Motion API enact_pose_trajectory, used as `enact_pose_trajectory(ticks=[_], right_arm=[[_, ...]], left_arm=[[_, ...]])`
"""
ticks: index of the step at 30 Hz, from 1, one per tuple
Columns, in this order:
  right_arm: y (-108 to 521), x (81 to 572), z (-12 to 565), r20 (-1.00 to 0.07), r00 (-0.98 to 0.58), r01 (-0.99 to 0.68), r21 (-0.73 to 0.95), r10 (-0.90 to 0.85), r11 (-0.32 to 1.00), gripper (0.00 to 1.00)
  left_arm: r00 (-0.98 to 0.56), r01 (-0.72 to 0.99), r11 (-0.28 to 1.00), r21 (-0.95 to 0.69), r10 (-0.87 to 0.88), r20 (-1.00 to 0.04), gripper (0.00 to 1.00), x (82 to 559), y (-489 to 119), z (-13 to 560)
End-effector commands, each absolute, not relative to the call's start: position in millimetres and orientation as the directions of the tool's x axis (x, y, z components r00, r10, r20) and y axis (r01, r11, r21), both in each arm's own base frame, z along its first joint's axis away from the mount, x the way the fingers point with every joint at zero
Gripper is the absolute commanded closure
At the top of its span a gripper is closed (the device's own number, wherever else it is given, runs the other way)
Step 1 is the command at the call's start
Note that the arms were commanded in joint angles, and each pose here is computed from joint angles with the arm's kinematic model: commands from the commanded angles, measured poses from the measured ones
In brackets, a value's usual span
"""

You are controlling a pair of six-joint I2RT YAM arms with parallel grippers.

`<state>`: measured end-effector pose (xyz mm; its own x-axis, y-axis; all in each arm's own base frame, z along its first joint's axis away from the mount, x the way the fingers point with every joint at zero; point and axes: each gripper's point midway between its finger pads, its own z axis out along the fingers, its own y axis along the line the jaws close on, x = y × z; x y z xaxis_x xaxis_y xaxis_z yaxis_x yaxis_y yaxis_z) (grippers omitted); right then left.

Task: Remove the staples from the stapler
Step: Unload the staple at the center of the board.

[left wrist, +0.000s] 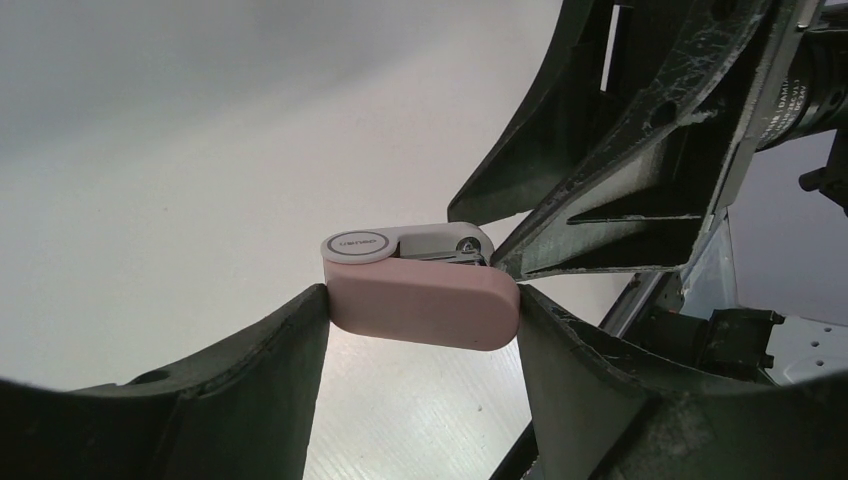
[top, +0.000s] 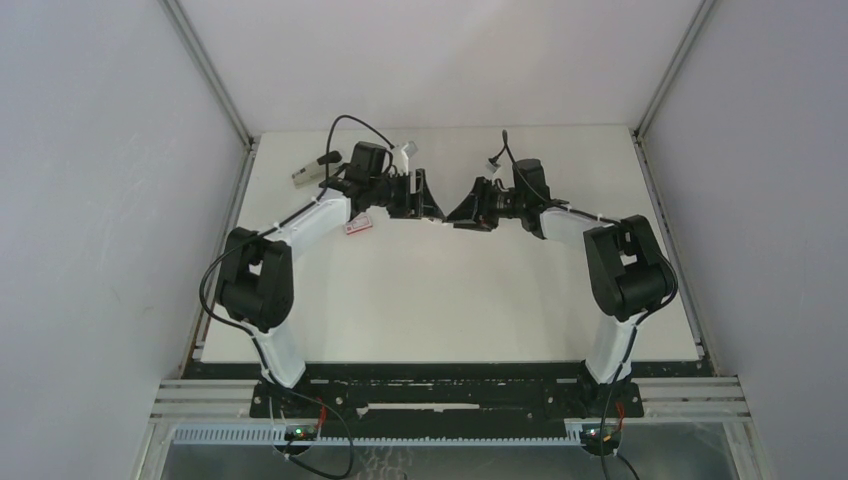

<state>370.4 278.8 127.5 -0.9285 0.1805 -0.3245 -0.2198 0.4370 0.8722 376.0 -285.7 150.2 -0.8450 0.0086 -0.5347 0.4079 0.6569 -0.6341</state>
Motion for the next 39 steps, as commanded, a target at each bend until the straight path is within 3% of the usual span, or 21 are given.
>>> enact_pose_trajectory(ticks=[1,9,22,28,32,39], right_arm=[[289.0,378.4,148.7,-0.361,-0.916,-0.274,0.883,0.177,0.382,0.57],[292.2,377.1,147.5,-0.343,-0.923,-0.266,0.894,0.171,0.361,0.60],[294.2,375.2,143.6,-0.325,-0.932,-0.257,0.903,0.158,0.344,1.00],[290.7,376.7,142.3,-0.309,-0.937,-0.241,0.910,0.163,0.338,1.00],[285.5,379.3,142.4,-0.305,-0.936,-0.232,0.909,0.175,0.345,1.00],[277.9,381.9,138.6,-0.305,-0.932,-0.214,0.898,0.193,0.385,1.00]], left_arm=[[-0.807,0.471,0.603,-0.644,-0.001,-0.591,0.29,369.6,-294.3,181.2],[-0.812,0.469,0.601,-0.647,0.007,-0.583,0.29,367.7,-296.5,177.0],[-0.820,0.471,0.580,-0.665,0.010,-0.572,0.27,364.3,-300.8,177.7],[-0.819,0.473,0.581,-0.662,0.013,-0.574,0.21,364.7,-300.5,176.4],[-0.812,0.465,0.631,-0.621,0.024,-0.583,0.01,370.6,-293.8,169.4],[-0.790,0.455,0.734,-0.504,0.072,-0.609,0.00,386.4,-275.8,153.2]])
